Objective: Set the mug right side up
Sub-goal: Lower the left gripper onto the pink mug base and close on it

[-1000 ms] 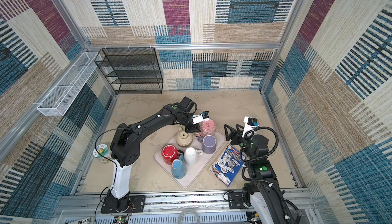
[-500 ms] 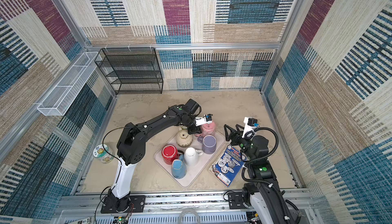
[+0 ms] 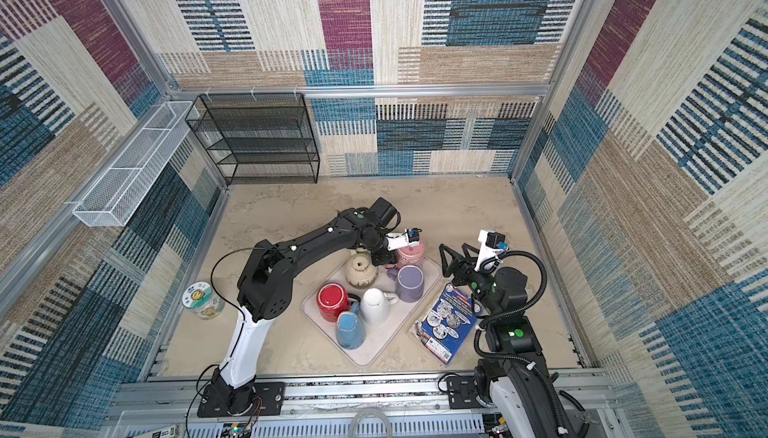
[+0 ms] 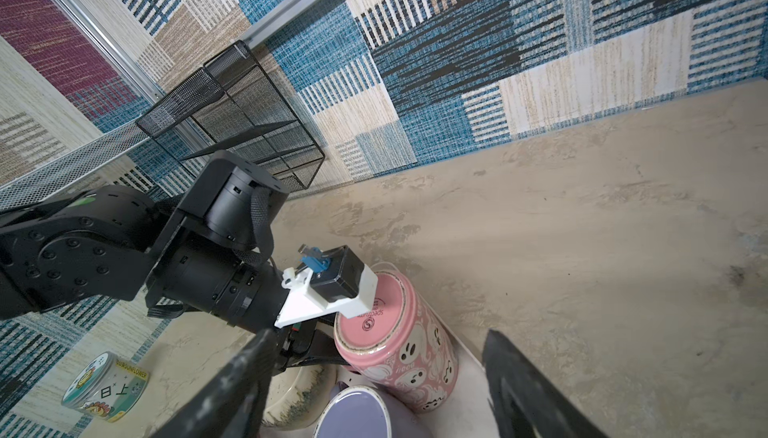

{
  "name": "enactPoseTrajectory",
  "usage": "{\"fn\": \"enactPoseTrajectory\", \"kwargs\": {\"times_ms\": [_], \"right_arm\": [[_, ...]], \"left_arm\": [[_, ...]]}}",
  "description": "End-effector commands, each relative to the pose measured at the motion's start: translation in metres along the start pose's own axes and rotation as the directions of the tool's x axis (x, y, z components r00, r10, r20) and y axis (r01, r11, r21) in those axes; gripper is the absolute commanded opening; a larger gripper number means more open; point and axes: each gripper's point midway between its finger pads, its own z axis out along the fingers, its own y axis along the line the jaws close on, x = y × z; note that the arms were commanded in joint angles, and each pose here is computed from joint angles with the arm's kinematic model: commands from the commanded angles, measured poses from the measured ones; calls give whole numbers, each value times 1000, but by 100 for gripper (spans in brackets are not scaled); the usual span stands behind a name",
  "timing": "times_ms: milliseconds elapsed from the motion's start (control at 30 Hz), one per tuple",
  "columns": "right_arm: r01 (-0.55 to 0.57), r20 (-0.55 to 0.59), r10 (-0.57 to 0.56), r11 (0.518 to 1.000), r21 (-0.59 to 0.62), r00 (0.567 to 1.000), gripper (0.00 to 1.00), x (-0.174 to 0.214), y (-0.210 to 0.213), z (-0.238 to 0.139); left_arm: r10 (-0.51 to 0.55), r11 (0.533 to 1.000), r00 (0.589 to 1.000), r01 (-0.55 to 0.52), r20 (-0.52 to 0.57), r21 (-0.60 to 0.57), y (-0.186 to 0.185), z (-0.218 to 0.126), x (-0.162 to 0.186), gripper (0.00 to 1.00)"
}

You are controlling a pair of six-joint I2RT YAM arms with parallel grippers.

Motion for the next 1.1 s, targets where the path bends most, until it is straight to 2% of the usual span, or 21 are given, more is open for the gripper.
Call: {"fn": "enactPoseTrajectory", "kwargs": {"times_ms": [0, 400, 767, 1067], "right_arm": [[4, 16, -4, 1000, -25, 1000, 81, -4, 5, 0], [7, 21, -6, 1000, -27, 1000, 81, -5, 6, -1], [9, 24, -8, 1000, -16, 1000, 81, -1, 3, -3], [2, 25, -2, 1000, -17, 1000, 82, -2, 4, -4]], "left_arm": [[30, 1000, 1000, -30, -7, -3, 0, 2, -1, 31], [42, 999, 999, -42, -8, -18, 0, 2, -6, 21], [66, 997, 998, -67, -24, -34, -4, 1, -9, 0], [44, 999, 999, -44, 9, -24, -8, -8, -16, 0]]}}
